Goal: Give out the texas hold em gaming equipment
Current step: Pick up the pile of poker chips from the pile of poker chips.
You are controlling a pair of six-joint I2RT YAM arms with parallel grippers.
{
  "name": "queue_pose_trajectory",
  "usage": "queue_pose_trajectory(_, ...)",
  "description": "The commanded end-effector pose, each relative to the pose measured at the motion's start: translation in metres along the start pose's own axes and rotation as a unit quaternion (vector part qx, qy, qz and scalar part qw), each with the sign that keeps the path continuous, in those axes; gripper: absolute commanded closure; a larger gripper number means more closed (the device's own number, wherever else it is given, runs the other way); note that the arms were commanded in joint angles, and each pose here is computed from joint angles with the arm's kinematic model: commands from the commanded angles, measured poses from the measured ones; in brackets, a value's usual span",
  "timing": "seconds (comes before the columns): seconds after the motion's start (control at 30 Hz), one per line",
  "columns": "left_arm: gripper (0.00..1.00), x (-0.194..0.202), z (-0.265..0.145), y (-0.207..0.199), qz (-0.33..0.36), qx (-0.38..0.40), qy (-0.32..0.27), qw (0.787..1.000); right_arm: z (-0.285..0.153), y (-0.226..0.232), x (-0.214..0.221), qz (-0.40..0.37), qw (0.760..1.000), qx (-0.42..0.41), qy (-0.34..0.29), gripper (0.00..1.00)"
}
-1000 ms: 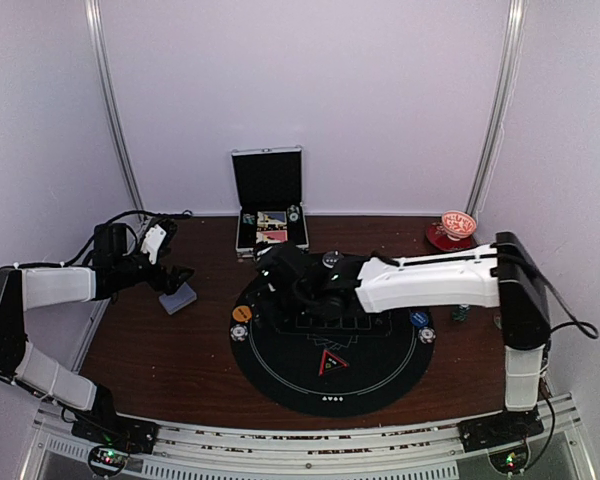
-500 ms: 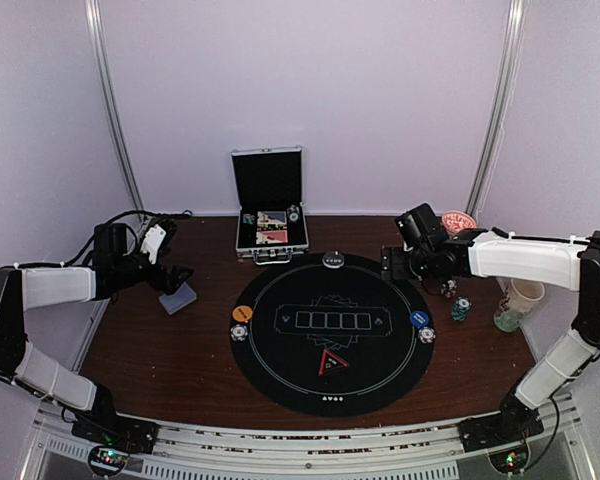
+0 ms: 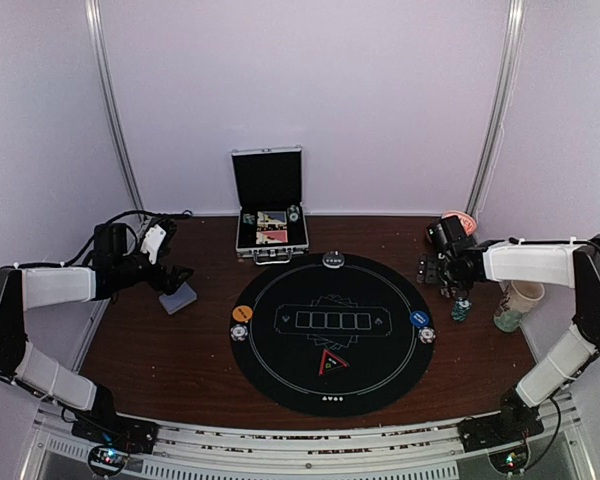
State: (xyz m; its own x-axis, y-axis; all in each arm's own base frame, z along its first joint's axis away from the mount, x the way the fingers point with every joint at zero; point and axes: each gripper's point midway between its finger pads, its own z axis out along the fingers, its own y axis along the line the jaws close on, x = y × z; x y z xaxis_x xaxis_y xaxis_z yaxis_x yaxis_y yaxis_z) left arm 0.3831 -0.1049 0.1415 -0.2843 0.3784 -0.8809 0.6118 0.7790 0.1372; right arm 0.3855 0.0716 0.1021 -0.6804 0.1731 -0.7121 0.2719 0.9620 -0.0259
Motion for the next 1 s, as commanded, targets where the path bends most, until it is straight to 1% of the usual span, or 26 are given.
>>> queue_pose_trajectory(0.0,0.02,-0.004,0.001,0.002,0.003,-0.003,-0.014,1.0,0.001,-0.025,-0.009,0.028,0.998,0.048,-0.031,0.12)
queue_pose_trajectory(0.47,0.02,-0.002,0.002,0.001,0.001,0.002,-0.012,1.0,0.029,-0.05,0.005,0.092,0.995,0.04,-0.011,0.15)
queue_pose_trajectory(0.97,0.02,-0.001,0.003,0.0,0.001,0.004,-0.012,1.0,0.034,-0.058,0.006,0.101,0.994,0.048,-0.011,0.17)
